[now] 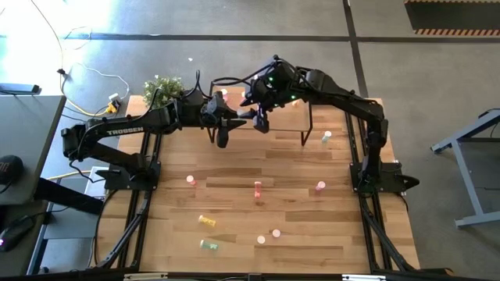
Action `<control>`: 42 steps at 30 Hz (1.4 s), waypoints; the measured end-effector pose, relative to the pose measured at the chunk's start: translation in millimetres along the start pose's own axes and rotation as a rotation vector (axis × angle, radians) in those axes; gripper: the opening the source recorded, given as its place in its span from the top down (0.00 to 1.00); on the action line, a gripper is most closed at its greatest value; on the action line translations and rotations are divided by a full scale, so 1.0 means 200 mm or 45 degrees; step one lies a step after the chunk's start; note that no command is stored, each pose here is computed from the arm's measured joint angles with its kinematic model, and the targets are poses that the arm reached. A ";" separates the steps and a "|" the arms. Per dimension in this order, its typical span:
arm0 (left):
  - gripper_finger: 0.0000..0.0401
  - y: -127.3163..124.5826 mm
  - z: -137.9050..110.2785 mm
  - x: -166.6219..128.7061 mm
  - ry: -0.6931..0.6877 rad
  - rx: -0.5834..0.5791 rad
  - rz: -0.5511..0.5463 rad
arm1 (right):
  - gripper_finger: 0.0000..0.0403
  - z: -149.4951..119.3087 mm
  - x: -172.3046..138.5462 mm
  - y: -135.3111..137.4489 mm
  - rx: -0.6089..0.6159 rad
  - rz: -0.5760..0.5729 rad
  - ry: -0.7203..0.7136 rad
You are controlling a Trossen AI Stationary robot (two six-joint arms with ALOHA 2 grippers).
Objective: Pick and place medicine bottles onto shelf by color
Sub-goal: Put the top blue pill bottle on the shelf
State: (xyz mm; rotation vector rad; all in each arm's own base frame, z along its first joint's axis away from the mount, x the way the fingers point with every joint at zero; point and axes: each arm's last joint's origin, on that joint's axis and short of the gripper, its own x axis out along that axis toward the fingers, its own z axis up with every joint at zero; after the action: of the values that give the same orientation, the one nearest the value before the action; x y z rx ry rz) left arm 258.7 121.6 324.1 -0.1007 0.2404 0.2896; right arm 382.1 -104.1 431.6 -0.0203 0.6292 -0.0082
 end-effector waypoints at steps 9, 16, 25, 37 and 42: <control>0.76 0.00 0.00 0.00 -0.004 0.001 0.000 | 0.54 -0.01 0.06 -0.01 0.028 0.007 0.024; 0.76 0.00 0.00 0.00 -0.004 0.001 0.000 | 0.62 -0.02 0.07 -0.01 0.047 0.013 0.041; 0.76 0.00 0.00 0.00 -0.004 0.001 0.000 | 0.72 -0.02 0.07 -0.01 0.048 0.014 0.042; 0.71 0.00 0.00 0.00 -0.005 -0.019 0.029 | 0.72 -0.02 0.07 -0.01 0.077 0.005 0.044; 0.64 0.00 0.00 0.00 -0.005 0.000 0.030 | 0.73 -0.02 0.07 -0.02 0.077 -0.047 0.052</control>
State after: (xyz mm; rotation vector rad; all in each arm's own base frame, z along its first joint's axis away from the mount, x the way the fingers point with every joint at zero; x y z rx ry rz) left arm 258.3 122.3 324.4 -0.0970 0.2382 0.3133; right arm 390.1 -107.5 420.4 0.0270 0.6692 -0.0639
